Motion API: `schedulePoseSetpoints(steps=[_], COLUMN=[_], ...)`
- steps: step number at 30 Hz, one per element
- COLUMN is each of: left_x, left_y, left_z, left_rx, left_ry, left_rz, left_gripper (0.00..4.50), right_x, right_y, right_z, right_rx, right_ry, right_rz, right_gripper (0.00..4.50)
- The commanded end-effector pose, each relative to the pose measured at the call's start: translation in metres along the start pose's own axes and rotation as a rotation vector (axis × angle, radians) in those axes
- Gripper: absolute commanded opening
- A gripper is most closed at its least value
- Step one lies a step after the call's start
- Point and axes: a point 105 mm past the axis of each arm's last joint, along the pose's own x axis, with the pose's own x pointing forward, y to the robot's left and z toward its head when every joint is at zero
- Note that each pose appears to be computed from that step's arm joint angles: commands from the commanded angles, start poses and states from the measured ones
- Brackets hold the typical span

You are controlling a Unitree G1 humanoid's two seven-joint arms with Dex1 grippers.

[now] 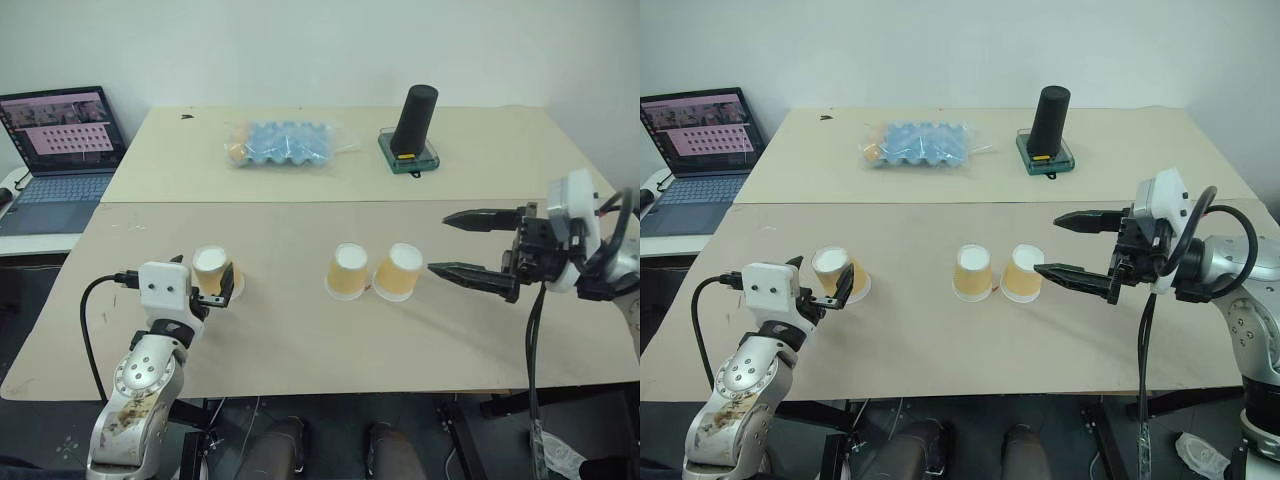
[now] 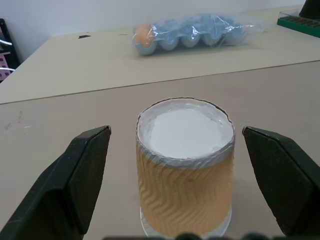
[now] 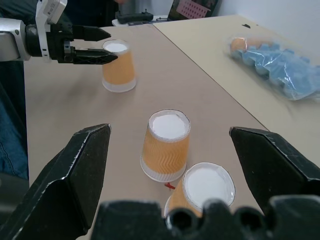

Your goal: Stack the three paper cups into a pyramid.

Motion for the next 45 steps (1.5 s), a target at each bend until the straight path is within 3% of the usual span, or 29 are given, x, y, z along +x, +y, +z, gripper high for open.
schedulePoseSetpoints(steps=[1,12,13,18,24,28,34,37,40,45], left_x=[0.007,0.015,0.015,0.017,0.022,0.038,0.065,0.080,0.068,0.058], left_y=[0.009,0.007,0.007,0.008,0.012,0.010,-0.038,-0.061,-0.111,-0.153], left_z=[0.009,0.009,0.009,0.010,0.020,0.065,0.146,0.177,0.202,0.224], left_rx=[0.009,-0.002,-0.004,-0.011,-0.004,-0.005,0.031,-0.065,-0.181,-0.190], left_ry=[-0.040,-0.040,-0.040,-0.040,-0.078,-0.225,-0.421,-0.421,-0.385,-0.384], left_rz=[0.030,0.006,0.004,0.002,0.015,-0.016,-0.402,-0.610,-1.038,-1.344], left_gripper=[4.50,4.50,3.98,2.36,2.27,2.27,2.27,2.27,2.27,2.27], right_x=[-0.006,-0.003,-0.003,-0.003,-0.003,-0.003,-0.010,-0.015,-0.017,-0.015], right_y=[0.000,-0.001,-0.001,-0.002,-0.003,-0.006,-0.026,-0.032,-0.033,-0.027], right_z=[0.014,0.011,0.011,0.012,0.009,0.008,0.006,0.004,0.000,-0.011], right_rx=[-0.061,-0.065,-0.066,-0.067,-0.062,-0.066,-0.090,-0.098,-0.096,-0.078], right_ry=[-0.025,-0.017,-0.017,-0.021,-0.015,-0.013,0.002,0.013,0.007,0.019], right_rz=[-0.019,-0.027,-0.027,-0.038,-0.044,-0.076,-0.211,-0.267,-0.324,-0.378], right_gripper=[4.45,4.45,4.50,4.50,4.50,4.50,4.50,4.50,4.50,4.50])
